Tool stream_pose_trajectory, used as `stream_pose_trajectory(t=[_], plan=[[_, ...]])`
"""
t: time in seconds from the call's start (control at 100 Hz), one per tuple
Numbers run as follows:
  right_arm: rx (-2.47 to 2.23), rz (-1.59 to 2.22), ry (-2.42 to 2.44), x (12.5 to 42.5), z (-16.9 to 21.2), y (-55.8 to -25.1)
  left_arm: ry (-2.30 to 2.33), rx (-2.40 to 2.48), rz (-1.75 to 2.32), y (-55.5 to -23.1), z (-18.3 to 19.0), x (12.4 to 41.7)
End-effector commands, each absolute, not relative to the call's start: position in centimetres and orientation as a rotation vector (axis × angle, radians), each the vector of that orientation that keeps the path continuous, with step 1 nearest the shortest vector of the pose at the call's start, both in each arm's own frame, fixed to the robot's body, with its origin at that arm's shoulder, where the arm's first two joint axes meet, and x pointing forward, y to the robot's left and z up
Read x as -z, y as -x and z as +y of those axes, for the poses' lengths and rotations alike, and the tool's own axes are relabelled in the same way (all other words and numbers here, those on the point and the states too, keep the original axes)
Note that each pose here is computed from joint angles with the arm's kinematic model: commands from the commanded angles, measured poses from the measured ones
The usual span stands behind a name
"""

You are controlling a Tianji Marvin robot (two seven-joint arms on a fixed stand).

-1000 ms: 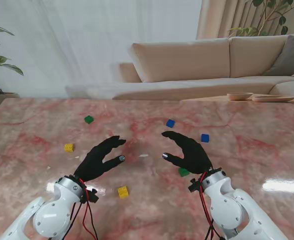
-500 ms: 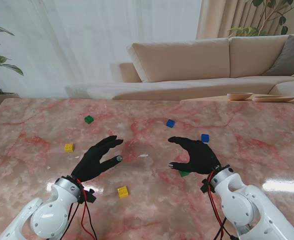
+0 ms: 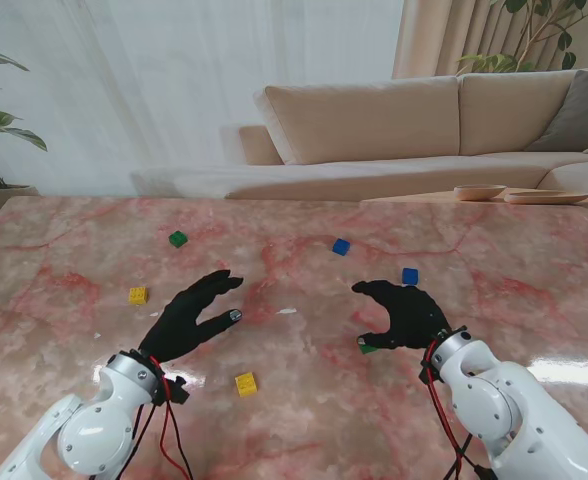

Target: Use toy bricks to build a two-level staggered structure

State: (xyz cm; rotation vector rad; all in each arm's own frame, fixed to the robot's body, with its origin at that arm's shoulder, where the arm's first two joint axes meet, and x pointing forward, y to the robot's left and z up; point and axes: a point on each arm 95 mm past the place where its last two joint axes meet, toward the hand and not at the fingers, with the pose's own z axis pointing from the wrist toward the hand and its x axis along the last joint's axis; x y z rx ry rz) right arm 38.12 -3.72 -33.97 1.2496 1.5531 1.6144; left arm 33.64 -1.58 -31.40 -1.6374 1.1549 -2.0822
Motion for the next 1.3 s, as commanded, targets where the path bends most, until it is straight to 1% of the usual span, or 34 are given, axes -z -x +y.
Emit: stream_pose_trajectory(t=[0.0,0.31,0.65,1.29], plan=[[-1.563,1.601,-1.291,35.0,-4.3,-38.1,1.649,2.078,1.159,-33.4,-1.5,31.8],[-1.433,1.689,-1.275,37.1,-5.1,-39.4,1.651,2.073,1.16,-33.4,-1.3,31.8],[-1.365,1.758,-1.267,38.7,-5.5,-39.8,1.658,2.059,1.167,-33.2,-1.1,31.9],[-1.398,1.699,-1.227,40.1,-5.4,-40.0,1.66,2.048,1.184,-33.2,-1.0,31.9]])
